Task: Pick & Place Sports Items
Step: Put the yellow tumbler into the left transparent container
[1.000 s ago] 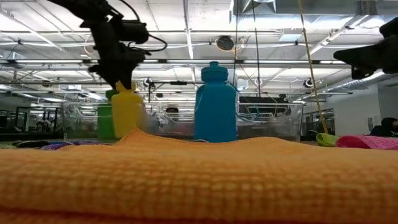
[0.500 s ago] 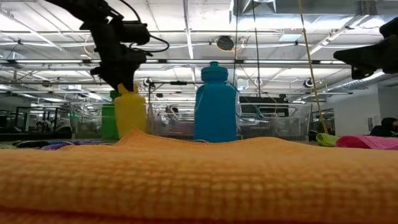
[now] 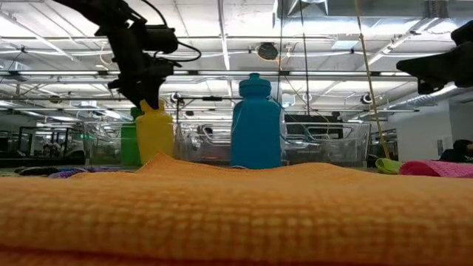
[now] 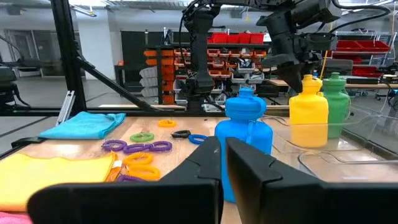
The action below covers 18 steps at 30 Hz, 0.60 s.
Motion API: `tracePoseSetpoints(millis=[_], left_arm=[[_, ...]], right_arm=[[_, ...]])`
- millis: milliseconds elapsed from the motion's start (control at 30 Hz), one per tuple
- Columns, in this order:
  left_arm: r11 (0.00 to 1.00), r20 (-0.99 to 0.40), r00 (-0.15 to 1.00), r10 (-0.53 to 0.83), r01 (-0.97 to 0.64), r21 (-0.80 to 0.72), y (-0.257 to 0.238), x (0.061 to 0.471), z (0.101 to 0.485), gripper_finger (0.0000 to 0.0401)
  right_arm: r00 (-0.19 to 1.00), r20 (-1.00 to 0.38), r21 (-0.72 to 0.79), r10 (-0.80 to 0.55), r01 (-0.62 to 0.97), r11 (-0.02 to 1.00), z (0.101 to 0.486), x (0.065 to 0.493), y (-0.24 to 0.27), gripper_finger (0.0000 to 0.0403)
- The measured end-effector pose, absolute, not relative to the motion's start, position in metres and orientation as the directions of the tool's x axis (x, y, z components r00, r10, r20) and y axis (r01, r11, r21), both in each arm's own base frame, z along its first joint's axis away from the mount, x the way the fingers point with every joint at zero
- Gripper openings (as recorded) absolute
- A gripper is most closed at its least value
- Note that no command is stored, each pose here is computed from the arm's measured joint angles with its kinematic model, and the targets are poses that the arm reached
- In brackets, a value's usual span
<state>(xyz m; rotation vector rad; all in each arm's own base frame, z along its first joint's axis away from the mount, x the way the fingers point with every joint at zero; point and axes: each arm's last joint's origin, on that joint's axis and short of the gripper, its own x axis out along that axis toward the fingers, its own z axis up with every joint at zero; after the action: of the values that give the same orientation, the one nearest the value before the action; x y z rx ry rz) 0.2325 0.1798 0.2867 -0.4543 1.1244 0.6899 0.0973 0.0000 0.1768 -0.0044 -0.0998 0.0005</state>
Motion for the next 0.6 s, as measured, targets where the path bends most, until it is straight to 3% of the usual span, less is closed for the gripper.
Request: tracePoseSetpoints(millis=[400,600], left_arm=[[0.717,-0.927,0.264,0.268,-0.697,0.008,0.1791,0.2331,0.2864,0.0204],[0.723,-0.927,0.266,0.263,-0.691,0.006,0.1782,0.2343,0.2857,0.0239]], right_arm=[[0.995,0.100,-0.004,0.001,0.000,1.000,0.1767,0.0973,0.0000,0.0000],[0.995,0.100,-0.004,0.001,0.000,1.000,0.1768,0.0973,0.0000,0.0000]])
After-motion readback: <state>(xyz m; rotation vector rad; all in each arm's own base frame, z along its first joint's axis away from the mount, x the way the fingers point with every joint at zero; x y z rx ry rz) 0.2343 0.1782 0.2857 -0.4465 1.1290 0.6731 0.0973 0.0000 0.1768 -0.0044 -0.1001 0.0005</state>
